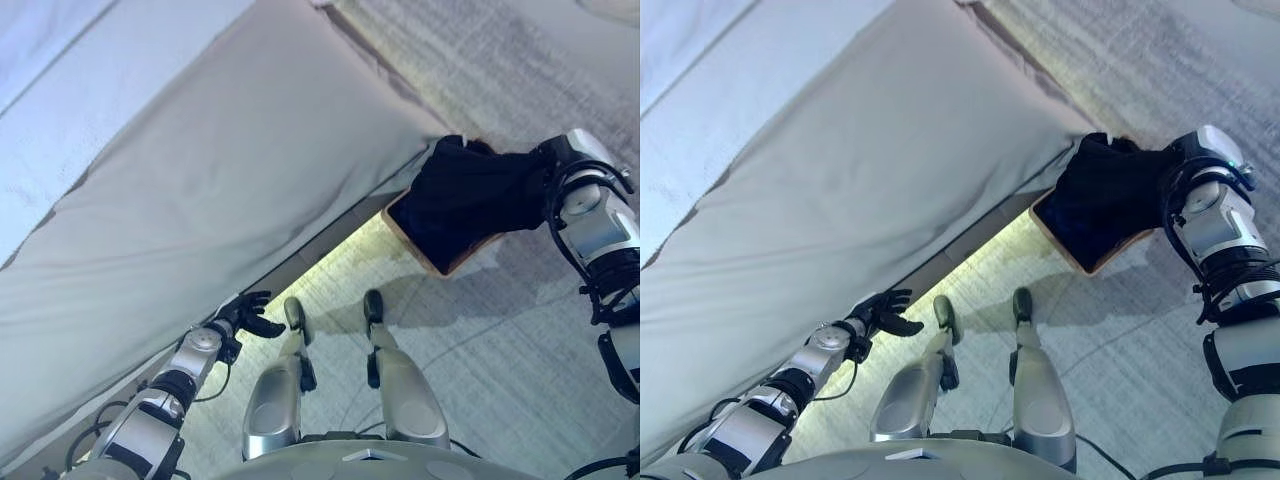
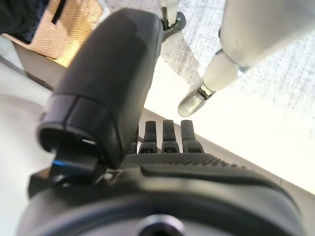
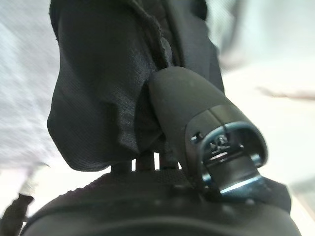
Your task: Pick up the clothes from the bed and place them into the basket
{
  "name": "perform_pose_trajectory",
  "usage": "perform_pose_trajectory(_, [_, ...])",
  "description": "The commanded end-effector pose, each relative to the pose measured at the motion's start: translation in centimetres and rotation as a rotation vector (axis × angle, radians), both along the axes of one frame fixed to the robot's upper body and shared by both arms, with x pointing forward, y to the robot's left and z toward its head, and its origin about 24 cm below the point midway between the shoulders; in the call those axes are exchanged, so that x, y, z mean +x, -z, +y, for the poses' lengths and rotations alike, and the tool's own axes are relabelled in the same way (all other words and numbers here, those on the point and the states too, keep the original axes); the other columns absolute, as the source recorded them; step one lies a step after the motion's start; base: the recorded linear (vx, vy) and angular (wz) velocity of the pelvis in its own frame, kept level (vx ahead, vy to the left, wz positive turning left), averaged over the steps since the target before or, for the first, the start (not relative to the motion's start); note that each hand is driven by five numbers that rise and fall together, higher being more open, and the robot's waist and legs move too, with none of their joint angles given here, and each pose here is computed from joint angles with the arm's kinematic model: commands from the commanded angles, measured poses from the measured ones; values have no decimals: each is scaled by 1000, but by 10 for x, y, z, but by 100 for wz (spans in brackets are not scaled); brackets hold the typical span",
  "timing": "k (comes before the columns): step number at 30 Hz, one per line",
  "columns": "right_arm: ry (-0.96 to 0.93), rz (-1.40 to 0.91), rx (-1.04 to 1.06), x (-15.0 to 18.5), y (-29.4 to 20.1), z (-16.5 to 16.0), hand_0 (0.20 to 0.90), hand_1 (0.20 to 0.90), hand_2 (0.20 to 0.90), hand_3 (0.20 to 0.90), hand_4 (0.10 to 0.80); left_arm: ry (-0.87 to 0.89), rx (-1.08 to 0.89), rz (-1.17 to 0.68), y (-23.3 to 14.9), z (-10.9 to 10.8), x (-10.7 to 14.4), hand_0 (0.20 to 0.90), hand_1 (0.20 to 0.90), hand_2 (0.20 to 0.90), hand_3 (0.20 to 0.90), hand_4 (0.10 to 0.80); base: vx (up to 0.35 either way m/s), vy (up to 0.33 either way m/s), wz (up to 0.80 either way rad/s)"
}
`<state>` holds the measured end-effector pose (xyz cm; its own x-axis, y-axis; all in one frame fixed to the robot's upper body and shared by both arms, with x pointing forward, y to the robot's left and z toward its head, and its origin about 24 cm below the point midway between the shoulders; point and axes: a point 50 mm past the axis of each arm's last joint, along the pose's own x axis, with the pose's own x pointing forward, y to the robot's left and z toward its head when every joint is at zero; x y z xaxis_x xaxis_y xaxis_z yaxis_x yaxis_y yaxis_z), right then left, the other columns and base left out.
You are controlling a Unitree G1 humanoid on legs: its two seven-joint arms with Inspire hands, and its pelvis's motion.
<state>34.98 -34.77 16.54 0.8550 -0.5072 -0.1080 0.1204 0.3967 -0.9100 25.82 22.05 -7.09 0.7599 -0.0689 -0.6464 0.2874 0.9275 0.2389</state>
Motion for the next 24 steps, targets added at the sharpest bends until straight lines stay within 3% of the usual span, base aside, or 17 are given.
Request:
perform_pose_trajectory(1, [52,-218,-169,7,-81,-4,300,300,300,200,100,-32,35,-6,-5,24,-3,900,900,900,900,800,-68,-21,-5])
perform_pose_trajectory(5, [96,-207,-149,8,-80,-9,312,312,312,214,114,-31,35,-9,-8,26,-1,900,900,900,900,800,-44,-6,-1])
perform_pose_trajectory(6, [115,-216,-149,8,-82,-11,900,900,900,900,800,-31,27,-13,-8,27,-1,900,900,900,900,800,-43,13,2])
perform_pose_trajectory(18, [169,-318,-107,5,-86,-14,900,900,900,900,800,-12,-25,-40,-11,18,0,900,900,900,900,800,-22,43,-2])
perform_pose_trajectory(24, [203,-236,-47,-4,-54,-27,900,900,900,900,800,-29,-40,-16,-6,19,-5,900,900,900,900,800,30,49,-2])
